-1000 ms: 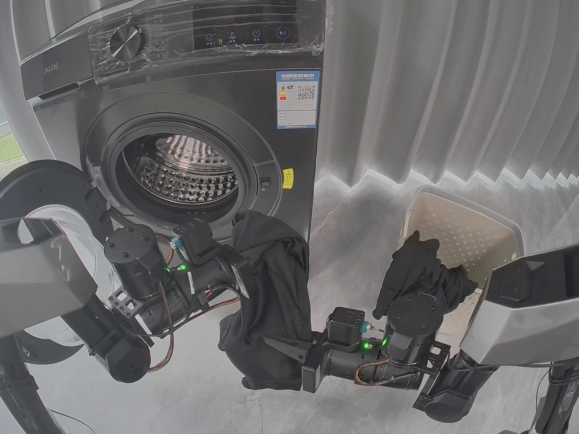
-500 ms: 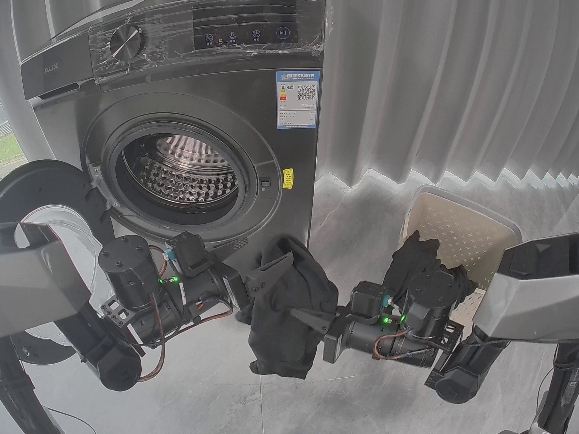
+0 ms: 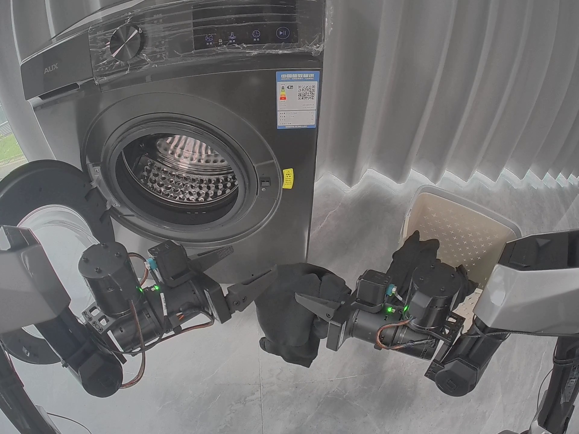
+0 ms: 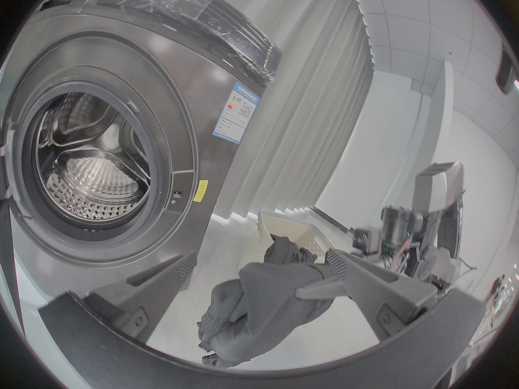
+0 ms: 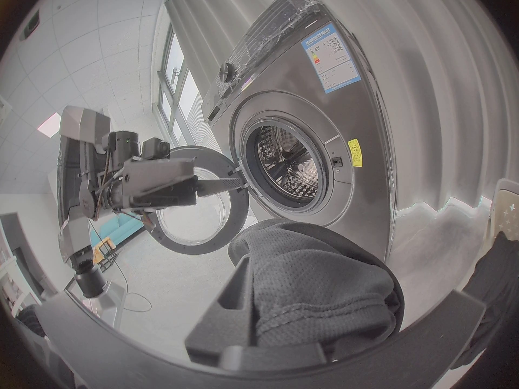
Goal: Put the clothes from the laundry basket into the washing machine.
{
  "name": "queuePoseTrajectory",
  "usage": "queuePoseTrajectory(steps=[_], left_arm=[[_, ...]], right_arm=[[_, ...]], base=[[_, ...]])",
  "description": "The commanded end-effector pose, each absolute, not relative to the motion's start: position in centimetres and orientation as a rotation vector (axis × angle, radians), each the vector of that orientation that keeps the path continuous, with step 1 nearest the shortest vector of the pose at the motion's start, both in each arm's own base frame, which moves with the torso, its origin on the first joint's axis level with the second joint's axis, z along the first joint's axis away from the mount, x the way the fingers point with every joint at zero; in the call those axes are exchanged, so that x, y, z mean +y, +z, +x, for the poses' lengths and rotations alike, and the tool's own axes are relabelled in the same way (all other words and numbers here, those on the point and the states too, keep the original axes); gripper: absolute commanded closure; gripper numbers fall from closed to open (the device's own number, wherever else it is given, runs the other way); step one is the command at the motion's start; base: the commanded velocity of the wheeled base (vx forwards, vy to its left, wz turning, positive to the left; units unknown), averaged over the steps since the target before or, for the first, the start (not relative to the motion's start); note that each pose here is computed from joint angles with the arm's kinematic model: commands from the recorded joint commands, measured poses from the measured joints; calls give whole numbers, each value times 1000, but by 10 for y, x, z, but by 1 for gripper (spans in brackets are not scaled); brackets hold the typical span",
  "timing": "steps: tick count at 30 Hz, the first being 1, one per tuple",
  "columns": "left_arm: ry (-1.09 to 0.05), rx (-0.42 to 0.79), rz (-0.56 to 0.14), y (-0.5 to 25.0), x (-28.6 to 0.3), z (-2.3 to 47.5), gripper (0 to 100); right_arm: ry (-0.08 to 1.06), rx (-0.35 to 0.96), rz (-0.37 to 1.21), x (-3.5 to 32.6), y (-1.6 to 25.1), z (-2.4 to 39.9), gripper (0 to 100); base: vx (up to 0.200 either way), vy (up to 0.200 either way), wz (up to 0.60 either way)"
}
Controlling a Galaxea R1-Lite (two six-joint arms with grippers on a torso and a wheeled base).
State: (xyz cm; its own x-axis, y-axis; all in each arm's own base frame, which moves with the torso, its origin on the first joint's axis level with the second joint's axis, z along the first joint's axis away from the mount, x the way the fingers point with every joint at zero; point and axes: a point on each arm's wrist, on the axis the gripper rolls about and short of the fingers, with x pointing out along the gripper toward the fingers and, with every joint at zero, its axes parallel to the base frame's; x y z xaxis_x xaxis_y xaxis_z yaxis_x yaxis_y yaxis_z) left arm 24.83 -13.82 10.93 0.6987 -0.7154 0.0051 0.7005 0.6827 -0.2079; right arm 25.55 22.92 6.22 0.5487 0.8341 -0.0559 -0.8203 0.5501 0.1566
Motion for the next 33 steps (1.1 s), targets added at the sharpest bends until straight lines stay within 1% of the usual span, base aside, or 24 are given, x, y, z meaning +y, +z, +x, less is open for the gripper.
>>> queuePoseTrajectory(steps=[1,6,9,13,17,25,30,33], left_arm=[[-812,90,-152,105,-129,245,0],[-898,107,-47,94,-117,240,0],[-930,119,-17,89,-111,239,0],[-934,146,25,77,-110,242,0],[-934,167,28,68,-114,246,0],[-927,149,28,65,-132,258,0],[-933,156,24,55,-144,269,0],[-940,142,23,54,-149,275,0]], right_arm=[[983,113,154,234,68,259,100],[953,78,251,245,82,264,100],[940,65,305,252,89,266,100],[947,62,338,255,95,265,100],[948,51,345,256,98,267,100],[971,53,368,263,101,260,100],[981,47,379,268,104,258,100],[981,49,381,269,103,257,100]], base=[[0,0,0],[0,0,0],[0,0,0],[0,0,0],[0,0,0],[0,0,0],[0,0,0],[0,0,0]])
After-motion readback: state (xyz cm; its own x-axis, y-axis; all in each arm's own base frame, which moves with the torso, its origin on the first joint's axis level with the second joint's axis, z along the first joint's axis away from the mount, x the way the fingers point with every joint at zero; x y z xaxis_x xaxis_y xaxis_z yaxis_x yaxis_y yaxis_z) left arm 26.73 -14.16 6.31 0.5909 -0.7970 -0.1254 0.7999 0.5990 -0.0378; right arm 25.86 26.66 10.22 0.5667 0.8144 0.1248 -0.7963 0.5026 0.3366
